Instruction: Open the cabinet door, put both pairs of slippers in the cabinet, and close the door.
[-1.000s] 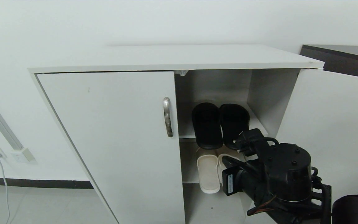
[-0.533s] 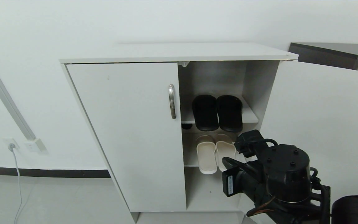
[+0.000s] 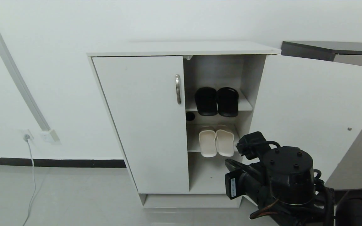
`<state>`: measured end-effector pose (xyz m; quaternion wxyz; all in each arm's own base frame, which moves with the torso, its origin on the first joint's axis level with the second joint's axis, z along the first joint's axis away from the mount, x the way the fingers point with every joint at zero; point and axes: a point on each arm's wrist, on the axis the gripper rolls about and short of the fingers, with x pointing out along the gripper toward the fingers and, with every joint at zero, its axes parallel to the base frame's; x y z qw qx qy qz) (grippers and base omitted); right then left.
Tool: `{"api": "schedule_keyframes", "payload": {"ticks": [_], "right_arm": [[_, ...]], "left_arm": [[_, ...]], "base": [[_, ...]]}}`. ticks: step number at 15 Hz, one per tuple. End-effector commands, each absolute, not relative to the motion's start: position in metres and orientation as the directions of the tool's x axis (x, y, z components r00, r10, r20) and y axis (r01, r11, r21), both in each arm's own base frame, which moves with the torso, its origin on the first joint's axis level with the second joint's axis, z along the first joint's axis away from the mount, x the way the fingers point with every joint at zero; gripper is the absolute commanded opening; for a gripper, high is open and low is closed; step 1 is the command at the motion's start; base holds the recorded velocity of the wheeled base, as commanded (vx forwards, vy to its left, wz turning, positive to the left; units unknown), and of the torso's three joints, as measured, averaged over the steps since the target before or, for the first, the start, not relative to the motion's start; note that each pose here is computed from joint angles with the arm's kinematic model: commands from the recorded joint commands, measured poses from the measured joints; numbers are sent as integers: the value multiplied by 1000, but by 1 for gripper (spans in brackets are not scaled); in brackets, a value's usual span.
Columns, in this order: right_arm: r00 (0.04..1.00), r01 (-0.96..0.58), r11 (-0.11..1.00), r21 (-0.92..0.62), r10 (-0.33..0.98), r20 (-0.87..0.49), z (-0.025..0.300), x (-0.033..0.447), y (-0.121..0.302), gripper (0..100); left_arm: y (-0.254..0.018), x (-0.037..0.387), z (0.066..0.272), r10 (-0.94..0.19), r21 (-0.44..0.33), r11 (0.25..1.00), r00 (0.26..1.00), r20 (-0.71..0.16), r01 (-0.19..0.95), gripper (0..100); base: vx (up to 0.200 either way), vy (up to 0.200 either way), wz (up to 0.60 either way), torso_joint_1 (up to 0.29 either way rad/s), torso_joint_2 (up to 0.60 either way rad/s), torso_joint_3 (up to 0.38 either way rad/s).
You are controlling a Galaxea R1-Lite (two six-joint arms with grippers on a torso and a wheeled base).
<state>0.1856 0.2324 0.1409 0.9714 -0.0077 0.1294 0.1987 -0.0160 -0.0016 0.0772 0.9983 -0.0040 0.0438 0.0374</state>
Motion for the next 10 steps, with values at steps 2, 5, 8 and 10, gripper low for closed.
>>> {"api": "schedule_keyframes", "payload": {"ticks": [2,5,8,10], "right_arm": [[888,-385,923,31,379,-262,138,186,231,0],[888,-385,923,31,379,-262,137,186,231,0],[887,-383,923,25,375,-269,135,186,230,0],[884,-383,924,19,372,-282,131,187,230,0]], "left_arm": [[-2,-16,77,75,-5,997,993,-89,-76,0],[-2,-16,77,75,-4,997,993,-89,-75,0],[-2,-16,77,75,-2,997,993,-89,-75,0],[-2,-16,77,75,-2,997,993,-87,-75,0]], "base": [[0,0,0,0,0,0],[0,0,0,0,0,0],[0,0,0,0,0,0],[0,0,0,0,0,0]]}}
